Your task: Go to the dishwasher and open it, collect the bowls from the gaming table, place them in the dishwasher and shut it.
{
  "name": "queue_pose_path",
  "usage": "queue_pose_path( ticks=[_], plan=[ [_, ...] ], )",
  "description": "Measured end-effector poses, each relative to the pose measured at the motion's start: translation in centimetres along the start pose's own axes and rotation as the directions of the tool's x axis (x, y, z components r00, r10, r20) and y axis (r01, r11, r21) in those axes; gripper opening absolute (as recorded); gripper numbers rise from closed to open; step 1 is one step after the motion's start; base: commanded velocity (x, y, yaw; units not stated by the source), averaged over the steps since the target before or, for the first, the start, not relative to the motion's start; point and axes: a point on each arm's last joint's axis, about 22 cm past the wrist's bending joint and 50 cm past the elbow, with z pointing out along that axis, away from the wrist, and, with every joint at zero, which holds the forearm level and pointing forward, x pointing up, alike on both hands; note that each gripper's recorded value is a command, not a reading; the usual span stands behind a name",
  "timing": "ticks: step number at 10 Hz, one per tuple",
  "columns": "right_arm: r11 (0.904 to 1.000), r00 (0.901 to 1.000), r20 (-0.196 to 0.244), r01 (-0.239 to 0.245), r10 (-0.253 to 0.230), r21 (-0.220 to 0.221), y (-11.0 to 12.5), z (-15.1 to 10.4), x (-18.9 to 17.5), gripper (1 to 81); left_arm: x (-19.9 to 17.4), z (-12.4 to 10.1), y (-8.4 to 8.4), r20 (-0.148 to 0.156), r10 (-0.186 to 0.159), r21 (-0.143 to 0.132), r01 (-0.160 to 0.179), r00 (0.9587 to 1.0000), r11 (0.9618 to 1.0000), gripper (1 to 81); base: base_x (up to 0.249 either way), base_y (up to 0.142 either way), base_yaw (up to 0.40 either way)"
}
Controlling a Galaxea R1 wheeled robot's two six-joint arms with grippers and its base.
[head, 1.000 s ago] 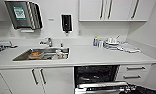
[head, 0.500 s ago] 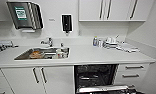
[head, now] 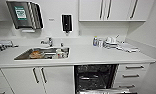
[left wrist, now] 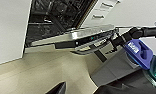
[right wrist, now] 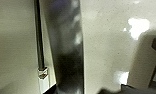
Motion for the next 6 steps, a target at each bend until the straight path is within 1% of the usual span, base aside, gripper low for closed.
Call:
queue_pose_path(
  ticks=[1,3,4,6],
  plan=[
    [0.9999,1.0,0.005,-0.002,0.002,0.011,0.0,0.1,0.1,81.1,0.1,0.1,0.1,-0.001,0.001,-0.003,-0.001,1.0,1.0,81.1,-0.067,0.0,0.0],
    [0.998,0.9999,0.015,-0.006,0.005,0.063,-1.5,0.3,0.2,81.1,0.0,0.3,0.1,0.005,0.001,-0.007,-0.001,1.0,1.0,81.1,-0.069,0.0,0.0],
    [0.9973,0.9999,0.015,-0.007,0.006,0.073,-1.7,0.2,0.4,81.1,-0.4,0.2,0.0,0.016,-0.001,-0.002,0.001,0.9999,1.0,81.1,-0.071,0.0,0.0],
    [0.997,0.9999,0.01,-0.007,0.006,0.077,-1.9,0.1,0.7,81.1,-0.3,0.5,0.2,0.016,0.001,-0.011,0.0,0.9999,0.9999,81.1,-0.071,0.0,0.0]
  ],
)
